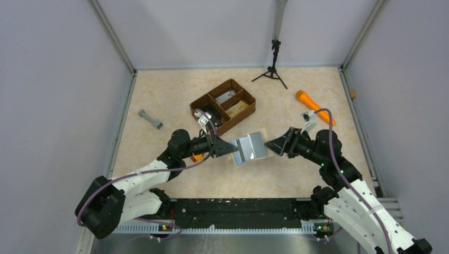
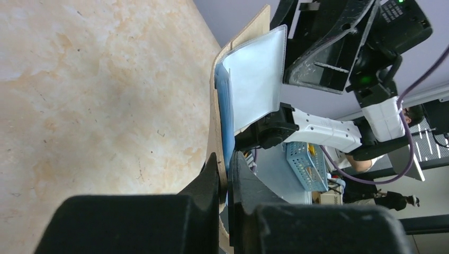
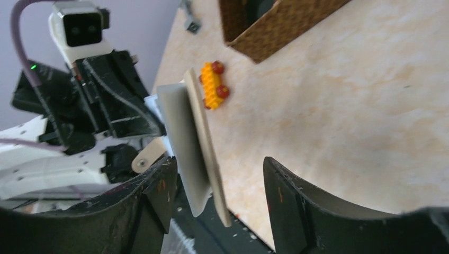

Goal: Take the credit cards out of the card holder
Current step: Remove the credit card from the card holder.

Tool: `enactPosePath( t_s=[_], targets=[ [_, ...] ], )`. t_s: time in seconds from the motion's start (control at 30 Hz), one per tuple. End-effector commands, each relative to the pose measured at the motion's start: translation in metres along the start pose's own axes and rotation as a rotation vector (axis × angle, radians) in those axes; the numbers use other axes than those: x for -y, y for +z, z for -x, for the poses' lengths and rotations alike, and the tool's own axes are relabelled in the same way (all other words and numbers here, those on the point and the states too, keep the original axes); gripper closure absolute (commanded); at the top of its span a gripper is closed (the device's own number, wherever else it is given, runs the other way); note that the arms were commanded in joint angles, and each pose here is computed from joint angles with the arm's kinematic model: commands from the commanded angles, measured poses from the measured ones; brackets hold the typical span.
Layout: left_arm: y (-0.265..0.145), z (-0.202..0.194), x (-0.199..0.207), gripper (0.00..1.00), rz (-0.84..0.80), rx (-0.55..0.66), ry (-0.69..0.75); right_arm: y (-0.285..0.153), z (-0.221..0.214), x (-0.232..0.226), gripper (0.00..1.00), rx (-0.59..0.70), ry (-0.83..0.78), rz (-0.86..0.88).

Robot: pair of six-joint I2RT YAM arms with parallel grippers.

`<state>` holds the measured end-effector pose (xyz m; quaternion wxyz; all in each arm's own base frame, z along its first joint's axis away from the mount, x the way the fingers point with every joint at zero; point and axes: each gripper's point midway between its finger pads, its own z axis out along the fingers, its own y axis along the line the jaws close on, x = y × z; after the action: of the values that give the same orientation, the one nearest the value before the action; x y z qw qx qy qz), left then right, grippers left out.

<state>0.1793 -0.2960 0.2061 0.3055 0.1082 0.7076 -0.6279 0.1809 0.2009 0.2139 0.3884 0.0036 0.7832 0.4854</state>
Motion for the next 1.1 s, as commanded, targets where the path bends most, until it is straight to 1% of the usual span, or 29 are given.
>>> enactPosePath(
  t_s=[0.0,0.07,0.1,0.17,0.23,0.27,0.37,0.43,0.5,0.67,0.73,0.8,0.9,1.07],
  targets=[
    [-0.003,0.014,0.014,1.00,-0.039,0.041,0.036,-0.020,0.028,0.020,0.36,0.062,-0.170,-0.225],
    [-0.004,0.015,0.011,1.00,-0.023,0.045,0.033,-0.029,0.037,0.016,0.36,0.076,-0.221,-0.250],
    [-0.004,0.014,0.009,1.00,-0.011,0.042,0.030,-0.032,0.042,0.007,0.38,0.086,-0.247,-0.227],
    [-0.003,0.015,0.003,1.00,0.023,0.037,0.022,-0.036,0.046,-0.010,0.44,0.092,-0.277,-0.166],
    [-0.002,0.015,-0.003,1.00,0.053,0.033,0.017,-0.036,0.041,-0.031,0.52,0.067,-0.300,-0.057],
    [-0.002,0.015,-0.006,1.00,0.068,0.032,0.009,-0.035,0.038,-0.041,0.54,0.048,-0.300,0.002],
    [0.002,0.016,-0.009,1.00,0.082,0.020,-0.008,-0.029,0.015,-0.067,0.59,-0.069,-0.259,0.188],
    [0.004,0.016,-0.008,1.00,0.076,0.011,-0.019,-0.024,0.008,-0.072,0.60,-0.099,-0.229,0.245],
    [0.006,0.016,-0.007,1.00,0.067,0.005,-0.025,-0.019,0.004,-0.072,0.61,-0.100,-0.214,0.264],
    [0.010,0.017,0.004,1.00,-0.007,0.001,-0.038,-0.003,-0.008,-0.067,0.59,-0.136,-0.188,0.262],
    [0.012,0.017,0.007,1.00,-0.030,-0.005,-0.046,0.004,-0.015,-0.065,0.57,-0.164,-0.187,0.251],
    [0.013,0.017,0.010,1.00,-0.053,-0.012,-0.050,0.011,-0.020,-0.061,0.52,-0.184,-0.189,0.224],
    [0.014,0.018,0.015,1.00,-0.080,-0.016,-0.051,0.020,-0.025,-0.044,0.49,-0.205,-0.185,0.147],
    [0.012,0.017,0.030,1.00,-0.152,-0.032,-0.046,0.027,-0.024,-0.010,0.44,-0.181,-0.178,-0.018]
  ],
)
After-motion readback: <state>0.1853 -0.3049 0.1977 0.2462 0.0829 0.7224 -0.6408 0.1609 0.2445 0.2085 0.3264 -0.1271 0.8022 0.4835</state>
